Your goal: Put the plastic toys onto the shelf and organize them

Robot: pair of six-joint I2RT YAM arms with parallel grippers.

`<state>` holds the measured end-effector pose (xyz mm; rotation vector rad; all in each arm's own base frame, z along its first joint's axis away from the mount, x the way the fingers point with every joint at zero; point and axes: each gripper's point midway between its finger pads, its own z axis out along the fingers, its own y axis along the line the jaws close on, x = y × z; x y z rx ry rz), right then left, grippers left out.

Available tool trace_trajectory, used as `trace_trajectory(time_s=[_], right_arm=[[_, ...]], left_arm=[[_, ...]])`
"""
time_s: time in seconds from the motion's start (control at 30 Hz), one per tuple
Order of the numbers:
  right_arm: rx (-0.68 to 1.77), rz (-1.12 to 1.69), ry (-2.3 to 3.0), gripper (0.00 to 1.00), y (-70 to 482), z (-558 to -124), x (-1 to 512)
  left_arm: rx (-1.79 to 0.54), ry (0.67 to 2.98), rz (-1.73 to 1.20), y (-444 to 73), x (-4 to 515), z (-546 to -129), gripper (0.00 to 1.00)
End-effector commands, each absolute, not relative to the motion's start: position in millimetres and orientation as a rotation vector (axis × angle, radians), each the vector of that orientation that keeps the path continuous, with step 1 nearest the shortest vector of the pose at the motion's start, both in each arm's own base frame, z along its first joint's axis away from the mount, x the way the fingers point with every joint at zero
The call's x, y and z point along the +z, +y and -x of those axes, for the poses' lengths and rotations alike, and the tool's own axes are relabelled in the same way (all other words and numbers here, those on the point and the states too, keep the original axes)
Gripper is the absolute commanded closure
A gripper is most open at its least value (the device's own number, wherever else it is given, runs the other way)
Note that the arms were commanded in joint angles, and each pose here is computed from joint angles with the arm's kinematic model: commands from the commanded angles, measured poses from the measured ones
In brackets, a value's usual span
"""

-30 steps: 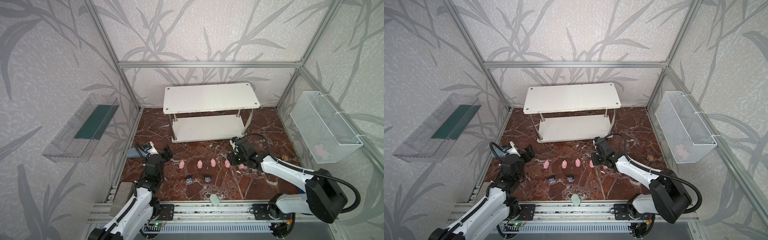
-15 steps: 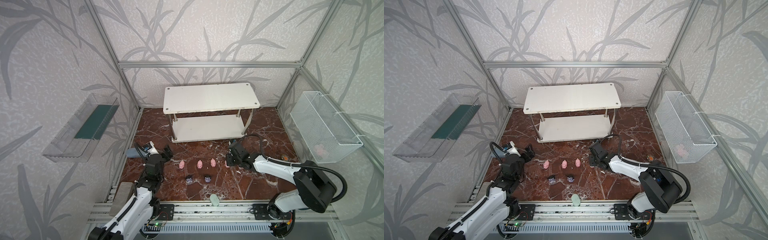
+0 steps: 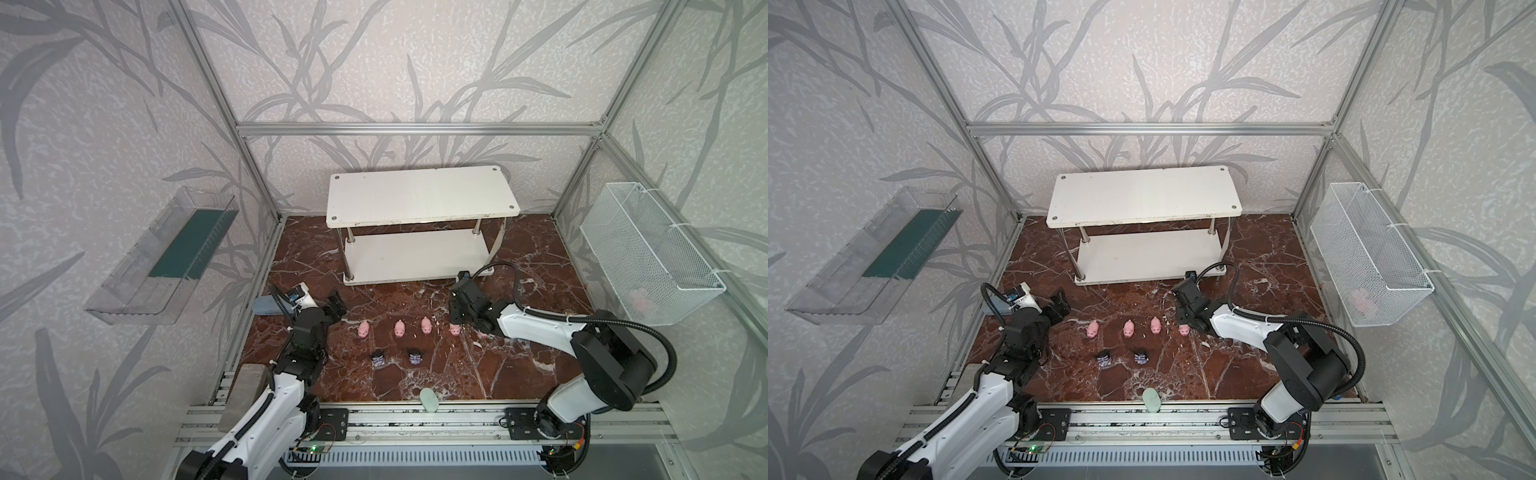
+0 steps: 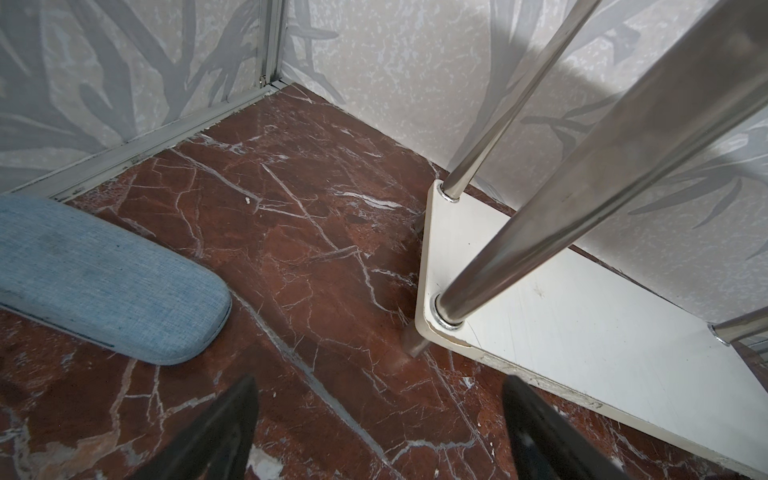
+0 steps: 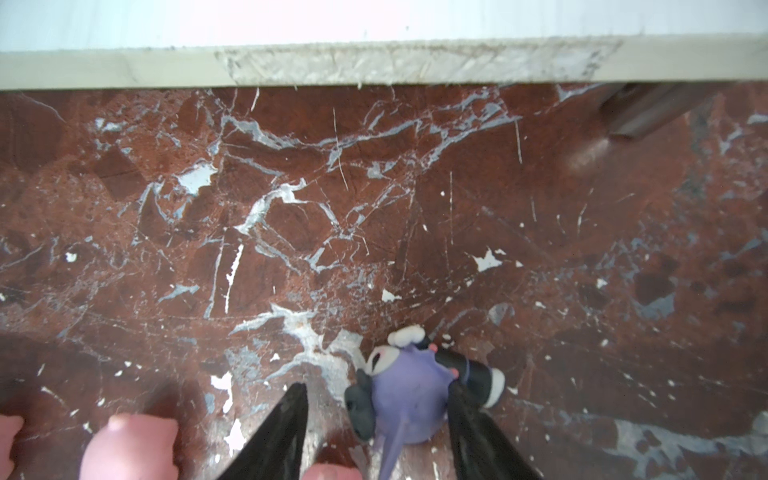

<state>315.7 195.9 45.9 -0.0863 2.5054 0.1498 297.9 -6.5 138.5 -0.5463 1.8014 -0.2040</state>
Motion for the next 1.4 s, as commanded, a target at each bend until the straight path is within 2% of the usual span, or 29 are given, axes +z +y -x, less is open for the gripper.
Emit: trace_trajectory(time_s=[0.0,0.43,0.8,1.07,1.37], right_arm=[[0.12,0.056,2.487,0.45,194,-326,50],[0.012,0.05,2.56,0.52,185,-324,31],[-0.025,0.053,2.555,0.67,180,-324,29],[-0.004,0.182,2.607,0.74,180,-321,41],[-0.005,0.315,2.705,0.76,169,-318,52]], left_arm=[[-0.208,1.766,0.56,-4,148,-301,0.1],[-0.204,1.768,0.564,-3,145,-300,0.1],[-0.2,1.766,0.568,-2,144,-299,0.1],[-0.195,1.765,0.57,-1,144,-297,0.1],[-0.194,1.767,0.572,0,141,-297,0.1]])
